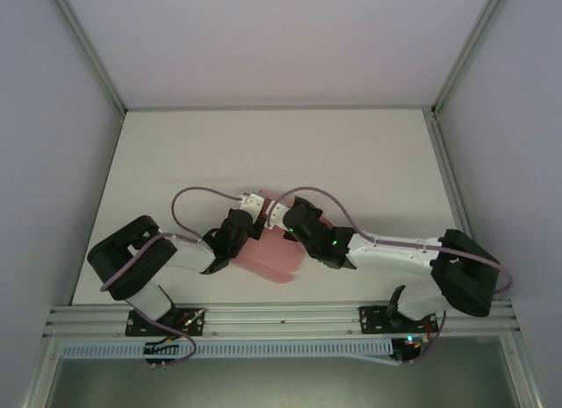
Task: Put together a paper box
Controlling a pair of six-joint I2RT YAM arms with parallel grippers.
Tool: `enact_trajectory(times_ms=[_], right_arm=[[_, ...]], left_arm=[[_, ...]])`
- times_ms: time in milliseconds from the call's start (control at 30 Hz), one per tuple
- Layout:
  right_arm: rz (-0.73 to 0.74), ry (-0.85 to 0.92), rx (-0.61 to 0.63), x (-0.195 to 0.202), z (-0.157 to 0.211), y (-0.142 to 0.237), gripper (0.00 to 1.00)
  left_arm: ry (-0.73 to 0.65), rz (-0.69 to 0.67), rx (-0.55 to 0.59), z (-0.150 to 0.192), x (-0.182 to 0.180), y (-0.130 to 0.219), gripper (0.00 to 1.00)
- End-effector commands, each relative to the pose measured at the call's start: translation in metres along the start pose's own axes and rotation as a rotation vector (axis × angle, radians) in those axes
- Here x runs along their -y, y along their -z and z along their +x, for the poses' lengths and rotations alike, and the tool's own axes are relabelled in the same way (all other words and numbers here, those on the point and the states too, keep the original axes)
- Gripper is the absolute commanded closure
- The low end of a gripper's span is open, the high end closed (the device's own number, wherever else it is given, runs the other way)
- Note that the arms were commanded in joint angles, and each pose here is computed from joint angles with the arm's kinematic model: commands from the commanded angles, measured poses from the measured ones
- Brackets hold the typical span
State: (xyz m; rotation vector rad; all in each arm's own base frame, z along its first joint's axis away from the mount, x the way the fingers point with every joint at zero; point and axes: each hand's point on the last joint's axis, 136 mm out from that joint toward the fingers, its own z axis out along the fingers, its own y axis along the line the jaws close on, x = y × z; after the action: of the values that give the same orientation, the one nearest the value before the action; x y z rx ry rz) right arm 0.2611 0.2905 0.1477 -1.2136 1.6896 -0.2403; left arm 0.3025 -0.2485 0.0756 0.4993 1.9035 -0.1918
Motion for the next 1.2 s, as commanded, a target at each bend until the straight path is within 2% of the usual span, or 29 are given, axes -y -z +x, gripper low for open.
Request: enact_trajectory(times_ms=[0, 67, 133, 233, 300, 400, 533, 667, 767, 900, 1067, 1167], right_arm=[[-0.018, -0.176, 0.121, 0.020, -0.028, 0.021, 0.47], [-0.007, -0.288, 0.179, 0.042, -0.039, 0.031, 0.37], [0.034, -0.426, 0.203, 0.069, -0.043, 0.036, 0.32], [0.088, -0.621, 0.159, 0.102, -0.033, 0.030, 0.31], [0.060, -0.678, 0.087, 0.103, -0.025, 0.015, 0.31], [0.009, -0.701, -0.023, 0.092, -0.016, -0.014, 0.32], [-0.042, -0.691, -0.142, 0.073, -0.013, -0.048, 0.43], [-0.186, -0.681, -0.176, 0.038, -0.015, -0.068, 0.48], [-0.274, -0.681, -0.199, 0.013, -0.012, -0.073, 0.50], [-0.304, -0.622, -0.264, -0.021, 0.007, -0.078, 0.54], [-0.256, -0.453, -0.317, -0.053, 0.025, -0.079, 0.56], [-0.251, -0.431, -0.337, -0.063, 0.032, -0.079, 0.56]], left_arm=[[-0.028, 0.045, 0.054, -0.004, 0.004, -0.001, 1.00], [-0.044, 0.049, 0.065, -0.001, 0.004, -0.003, 1.00], [-0.061, 0.064, 0.087, 0.000, 0.006, -0.004, 1.00], [-0.052, 0.063, 0.106, -0.001, 0.004, -0.003, 1.00], [-0.044, 0.071, 0.117, -0.003, 0.004, 0.000, 1.00], [-0.044, 0.080, 0.119, -0.002, 0.004, 0.001, 1.00], [-0.046, 0.075, 0.098, 0.002, 0.003, -0.003, 1.00], [-0.040, 0.074, 0.089, 0.005, 0.001, -0.004, 0.97], [-0.034, 0.071, 0.080, 0.008, -0.002, -0.005, 0.95], [-0.037, 0.073, 0.060, 0.014, -0.002, -0.008, 0.93], [-0.042, 0.081, 0.041, 0.018, 0.000, -0.011, 0.91], [-0.036, 0.080, 0.037, 0.018, -0.001, -0.011, 0.90]])
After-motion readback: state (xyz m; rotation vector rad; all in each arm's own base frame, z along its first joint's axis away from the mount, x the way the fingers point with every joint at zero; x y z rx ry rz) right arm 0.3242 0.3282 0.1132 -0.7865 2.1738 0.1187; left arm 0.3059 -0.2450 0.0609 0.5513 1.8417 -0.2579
